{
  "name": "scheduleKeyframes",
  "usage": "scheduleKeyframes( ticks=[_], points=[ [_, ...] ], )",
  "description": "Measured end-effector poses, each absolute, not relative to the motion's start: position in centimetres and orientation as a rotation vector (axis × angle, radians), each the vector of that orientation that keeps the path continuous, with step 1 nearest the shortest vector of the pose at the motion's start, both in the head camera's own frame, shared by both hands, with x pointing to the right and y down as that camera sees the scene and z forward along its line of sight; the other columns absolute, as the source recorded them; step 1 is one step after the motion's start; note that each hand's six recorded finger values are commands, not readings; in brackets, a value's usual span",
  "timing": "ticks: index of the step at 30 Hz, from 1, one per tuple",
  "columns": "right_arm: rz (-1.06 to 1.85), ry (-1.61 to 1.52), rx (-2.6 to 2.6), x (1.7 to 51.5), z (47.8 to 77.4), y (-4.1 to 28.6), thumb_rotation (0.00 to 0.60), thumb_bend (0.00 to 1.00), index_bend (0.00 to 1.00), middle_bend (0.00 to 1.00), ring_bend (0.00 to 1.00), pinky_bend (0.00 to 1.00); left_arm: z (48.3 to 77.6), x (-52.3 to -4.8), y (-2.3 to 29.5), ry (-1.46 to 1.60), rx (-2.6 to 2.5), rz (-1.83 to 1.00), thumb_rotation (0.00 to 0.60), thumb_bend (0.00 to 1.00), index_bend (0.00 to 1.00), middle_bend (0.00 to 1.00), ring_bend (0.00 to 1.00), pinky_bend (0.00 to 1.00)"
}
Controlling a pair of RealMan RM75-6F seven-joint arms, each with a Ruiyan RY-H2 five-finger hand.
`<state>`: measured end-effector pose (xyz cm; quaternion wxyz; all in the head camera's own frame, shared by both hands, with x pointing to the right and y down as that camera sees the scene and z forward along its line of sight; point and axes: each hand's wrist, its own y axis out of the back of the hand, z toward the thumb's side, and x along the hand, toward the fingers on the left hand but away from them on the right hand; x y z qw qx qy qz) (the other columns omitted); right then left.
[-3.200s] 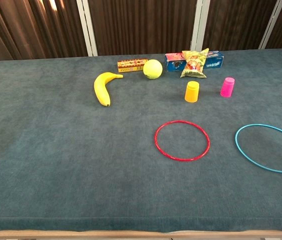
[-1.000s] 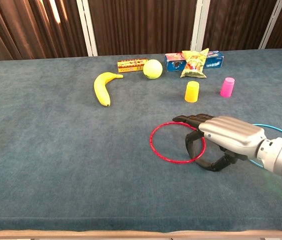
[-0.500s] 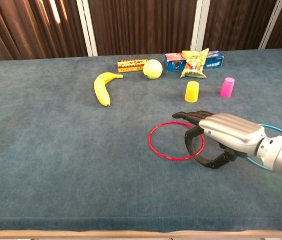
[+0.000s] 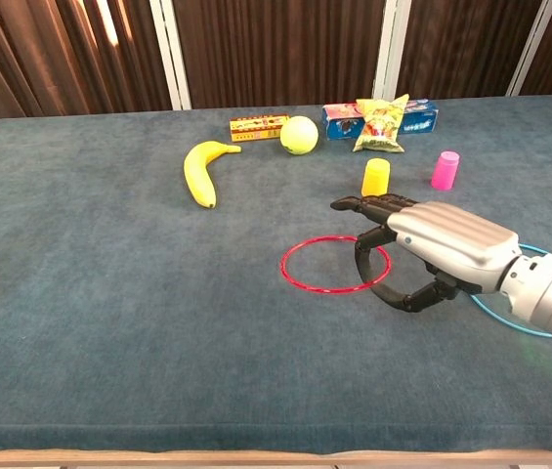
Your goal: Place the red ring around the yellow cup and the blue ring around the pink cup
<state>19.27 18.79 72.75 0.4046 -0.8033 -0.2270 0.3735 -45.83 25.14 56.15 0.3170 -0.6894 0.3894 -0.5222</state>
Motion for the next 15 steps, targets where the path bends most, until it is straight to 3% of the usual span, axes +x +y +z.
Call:
scheduleKeyframes(
  ticks=[15],
  points=[
    [0.831,-0.678,-1.962,18.3,70.4,16.5,0.6,0.55,0.92,0.16,0.0,0.0,56.0,-45.9,25.1,1.028,-1.809,-1.378,0.6,0.39,0.0,0.0,0.0,0.05]
  ],
)
